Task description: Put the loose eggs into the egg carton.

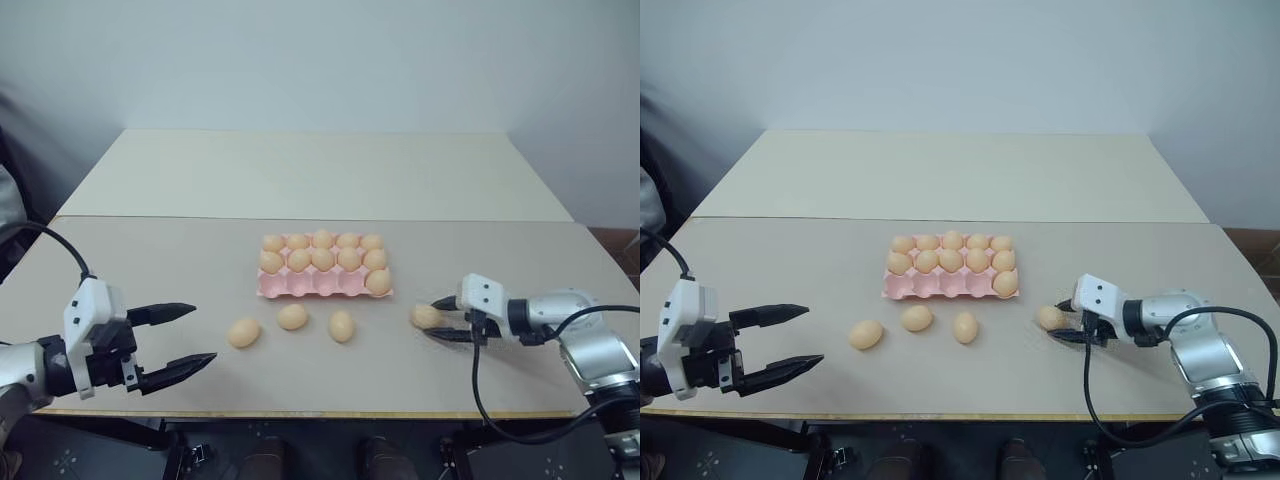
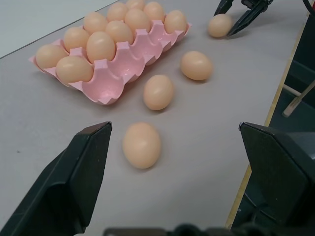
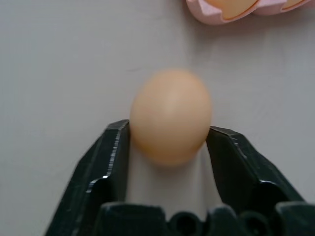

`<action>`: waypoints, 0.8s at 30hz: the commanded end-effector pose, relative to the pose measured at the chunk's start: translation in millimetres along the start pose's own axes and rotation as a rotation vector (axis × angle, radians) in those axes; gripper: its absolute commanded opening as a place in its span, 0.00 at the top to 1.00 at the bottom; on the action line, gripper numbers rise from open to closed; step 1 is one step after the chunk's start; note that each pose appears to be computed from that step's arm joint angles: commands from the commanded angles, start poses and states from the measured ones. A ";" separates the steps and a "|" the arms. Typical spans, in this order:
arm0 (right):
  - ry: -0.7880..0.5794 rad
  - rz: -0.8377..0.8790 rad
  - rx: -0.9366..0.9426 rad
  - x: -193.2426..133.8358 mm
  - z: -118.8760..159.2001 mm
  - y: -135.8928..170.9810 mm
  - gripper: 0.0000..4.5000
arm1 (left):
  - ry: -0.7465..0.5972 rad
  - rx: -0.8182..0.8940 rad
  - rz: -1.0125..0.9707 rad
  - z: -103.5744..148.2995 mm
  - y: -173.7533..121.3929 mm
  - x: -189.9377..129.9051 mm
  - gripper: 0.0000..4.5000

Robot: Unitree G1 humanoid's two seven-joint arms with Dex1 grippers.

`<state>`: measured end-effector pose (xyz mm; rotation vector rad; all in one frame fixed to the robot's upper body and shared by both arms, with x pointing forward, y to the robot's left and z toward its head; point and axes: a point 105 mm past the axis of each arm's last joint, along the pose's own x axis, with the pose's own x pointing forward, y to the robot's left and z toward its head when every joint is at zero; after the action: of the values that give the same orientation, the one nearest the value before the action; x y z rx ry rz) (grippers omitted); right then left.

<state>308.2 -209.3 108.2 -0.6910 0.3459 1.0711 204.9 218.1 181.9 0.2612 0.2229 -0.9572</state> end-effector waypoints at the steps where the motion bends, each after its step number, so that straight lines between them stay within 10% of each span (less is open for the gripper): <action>1: -0.023 -0.012 -0.043 -3.3 8.0 -2.0 0.50 | -0.054 0.039 -0.025 11.7 -2.4 -0.4 0.00; 15: -0.047 -0.091 -0.021 -12.9 18.6 -12.5 0.50 | -0.073 0.040 -0.054 10.2 -1.1 4.8 0.00; 24: -0.084 -0.111 -0.100 -48.4 39.0 -25.3 0.01 | -0.069 0.041 -0.048 9.0 0.9 3.8 0.00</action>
<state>306.7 -224.7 153.4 -0.7196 0.2524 1.0167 208.5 214.3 183.3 0.2298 0.1787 -1.0078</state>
